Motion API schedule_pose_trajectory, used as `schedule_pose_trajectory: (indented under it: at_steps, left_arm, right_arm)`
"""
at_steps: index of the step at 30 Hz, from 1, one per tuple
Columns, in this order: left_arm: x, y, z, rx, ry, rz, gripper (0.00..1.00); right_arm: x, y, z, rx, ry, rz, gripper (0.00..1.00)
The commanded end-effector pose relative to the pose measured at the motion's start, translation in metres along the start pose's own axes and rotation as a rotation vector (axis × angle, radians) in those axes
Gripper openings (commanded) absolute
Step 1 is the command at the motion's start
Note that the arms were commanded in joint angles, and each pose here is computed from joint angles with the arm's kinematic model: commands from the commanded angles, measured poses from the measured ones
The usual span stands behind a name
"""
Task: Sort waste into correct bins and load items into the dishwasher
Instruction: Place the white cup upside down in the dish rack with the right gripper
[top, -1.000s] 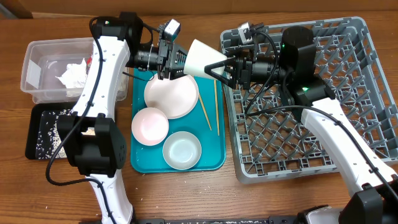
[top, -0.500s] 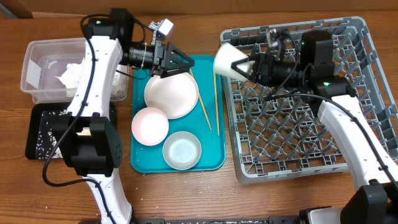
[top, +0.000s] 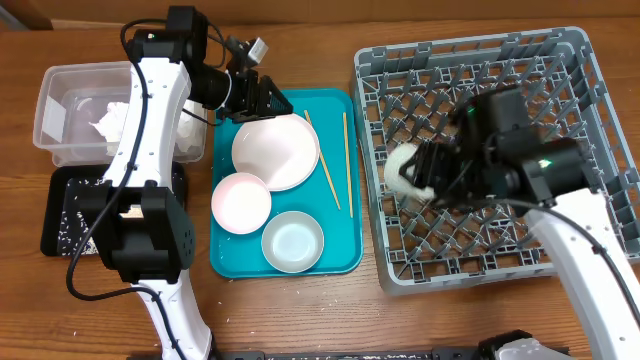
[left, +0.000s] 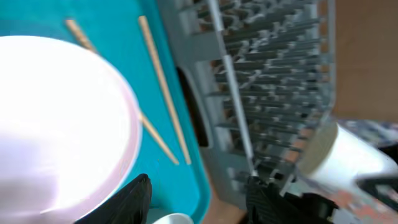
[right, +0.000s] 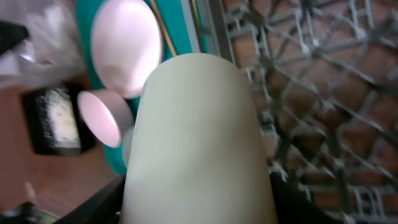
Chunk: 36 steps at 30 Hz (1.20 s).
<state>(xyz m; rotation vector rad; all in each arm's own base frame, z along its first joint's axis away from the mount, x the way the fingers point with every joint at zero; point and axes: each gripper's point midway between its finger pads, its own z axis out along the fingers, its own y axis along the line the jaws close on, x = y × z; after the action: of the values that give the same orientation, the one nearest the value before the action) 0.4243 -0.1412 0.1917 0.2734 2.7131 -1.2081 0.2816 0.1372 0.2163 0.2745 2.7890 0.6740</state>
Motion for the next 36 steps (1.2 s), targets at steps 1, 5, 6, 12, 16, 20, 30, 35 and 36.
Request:
schedule_pose_trajectory:
  at_steps: [1,5,6,12,16,20,30,35,36]
  left_arm:
    - [-0.002,0.026,-0.005,-0.169,0.001,-0.015,0.52]
    - [-0.001,0.035,-0.007,-0.224,0.004,-0.029,0.52]
    - [-0.001,0.036,-0.007,-0.228,0.005,-0.029,0.51]
    - [-0.001,0.039,-0.008,-0.246,0.006,-0.029,0.51]
    - [-0.001,0.039,-0.008,-0.246,0.006,-0.029,0.51]
    - [0.000,0.039,-0.008,-0.248,0.007,-0.030,0.51]
    - [0.000,0.039,-0.008,-0.248,0.009,-0.031,0.51]
    - [0.000,0.038,-0.009,-0.248,0.007,-0.032,0.49]
    - [-0.003,0.037,-0.011,-0.249,-0.003,-0.034,0.49]
  right_arm:
    - [0.021,-0.011,-0.008,0.191,-0.013,0.037,0.53]
    - [0.052,-0.019,-0.004,0.283,0.088,0.077,0.52]
    - [0.060,-0.022,-0.004,0.306,0.117,0.091,0.52]
    - [0.075,-0.028,0.003,0.379,0.182,0.111,0.52]
    - [0.082,-0.037,0.015,0.426,0.233,0.121,0.53]
    - [0.093,-0.053,0.031,0.495,0.303,0.135,0.53]
    - [0.094,-0.058,0.044,0.504,0.315,0.134,0.77]
    - [0.089,-0.055,0.047,0.485,0.297,0.129,0.90]
    - [0.088,-0.054,0.047,0.480,0.293,0.129,0.91]
